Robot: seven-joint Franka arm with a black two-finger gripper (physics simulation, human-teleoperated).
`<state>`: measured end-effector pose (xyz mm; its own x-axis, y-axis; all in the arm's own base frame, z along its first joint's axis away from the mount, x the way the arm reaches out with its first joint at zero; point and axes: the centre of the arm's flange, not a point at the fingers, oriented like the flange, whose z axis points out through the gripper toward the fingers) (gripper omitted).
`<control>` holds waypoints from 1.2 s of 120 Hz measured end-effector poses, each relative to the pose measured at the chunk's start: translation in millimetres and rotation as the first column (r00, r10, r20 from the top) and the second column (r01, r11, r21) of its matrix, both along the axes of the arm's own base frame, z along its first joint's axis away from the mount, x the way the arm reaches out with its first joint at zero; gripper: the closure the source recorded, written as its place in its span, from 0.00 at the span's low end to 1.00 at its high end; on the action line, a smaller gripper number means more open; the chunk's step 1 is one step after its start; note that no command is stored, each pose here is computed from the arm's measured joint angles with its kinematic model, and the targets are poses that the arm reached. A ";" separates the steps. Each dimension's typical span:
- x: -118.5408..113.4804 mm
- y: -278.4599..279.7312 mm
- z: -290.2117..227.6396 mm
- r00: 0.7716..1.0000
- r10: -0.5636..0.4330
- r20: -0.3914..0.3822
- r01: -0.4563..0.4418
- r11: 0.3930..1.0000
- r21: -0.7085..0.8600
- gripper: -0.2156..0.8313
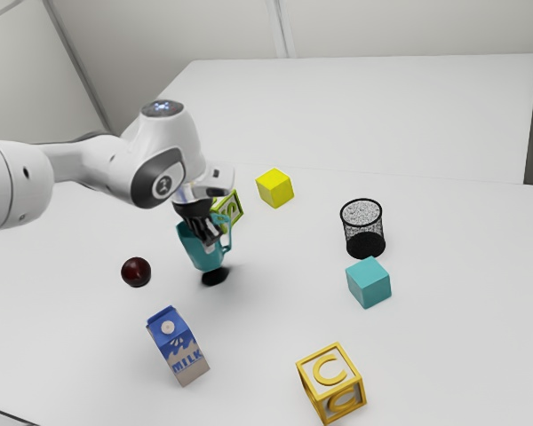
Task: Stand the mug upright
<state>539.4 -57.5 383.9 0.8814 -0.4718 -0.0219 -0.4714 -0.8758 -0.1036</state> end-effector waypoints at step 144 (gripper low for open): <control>12.7 46.6 38.5 0.983 0.176 0.057 -0.169 0.980 -0.110 0.31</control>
<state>552.1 -10.9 422.4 0.9475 -0.3094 0.0803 -0.3077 -0.9509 -0.0336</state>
